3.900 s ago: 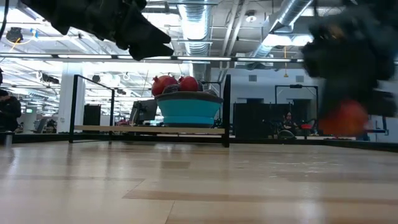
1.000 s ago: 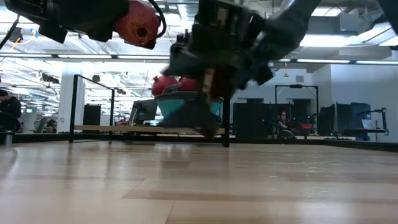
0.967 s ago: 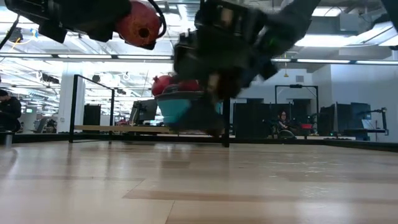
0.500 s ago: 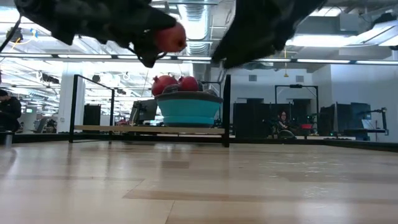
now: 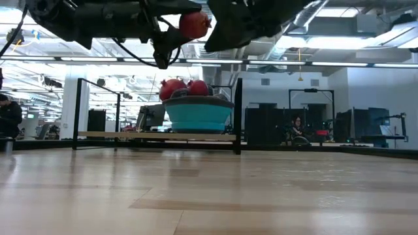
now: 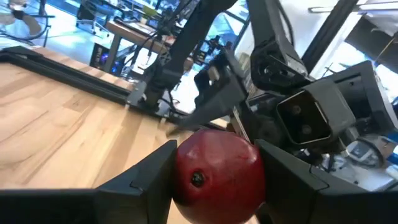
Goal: Pick & Place Fruit
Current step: Put the red pomegranate into the blue strainer bowl on the shelf
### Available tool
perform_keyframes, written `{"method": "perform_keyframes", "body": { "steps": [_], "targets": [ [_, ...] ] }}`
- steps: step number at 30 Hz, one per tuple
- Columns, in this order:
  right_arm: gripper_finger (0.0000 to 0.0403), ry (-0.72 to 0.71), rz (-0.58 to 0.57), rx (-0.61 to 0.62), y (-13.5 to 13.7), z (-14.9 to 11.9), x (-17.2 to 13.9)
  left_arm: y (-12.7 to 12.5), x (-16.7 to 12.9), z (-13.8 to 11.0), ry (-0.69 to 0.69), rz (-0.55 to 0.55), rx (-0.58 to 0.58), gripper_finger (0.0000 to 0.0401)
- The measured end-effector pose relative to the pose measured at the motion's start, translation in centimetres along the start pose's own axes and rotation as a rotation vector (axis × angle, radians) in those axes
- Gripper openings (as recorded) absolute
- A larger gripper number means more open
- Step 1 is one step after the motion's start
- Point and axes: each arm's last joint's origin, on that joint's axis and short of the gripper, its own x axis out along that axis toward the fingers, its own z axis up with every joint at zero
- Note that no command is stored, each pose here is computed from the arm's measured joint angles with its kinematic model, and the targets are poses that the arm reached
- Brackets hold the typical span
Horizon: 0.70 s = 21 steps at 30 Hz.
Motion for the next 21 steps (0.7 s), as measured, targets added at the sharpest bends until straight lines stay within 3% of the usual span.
{"method": "perform_keyframes", "body": {
  "steps": [6, 21],
  "targets": [
    [0.0292, -0.028, -0.043, -0.184, -0.2, 1.2, 0.2, -0.1, 0.0, 0.2, -0.026, -0.014, -0.008, 0.02],
    [0.0291, -0.118, -0.012, -0.27, -1.1, 3.7, 2.2, -0.3, 0.0, 0.5, -0.052, -0.026, -0.008, 0.0198]
  ]
}}
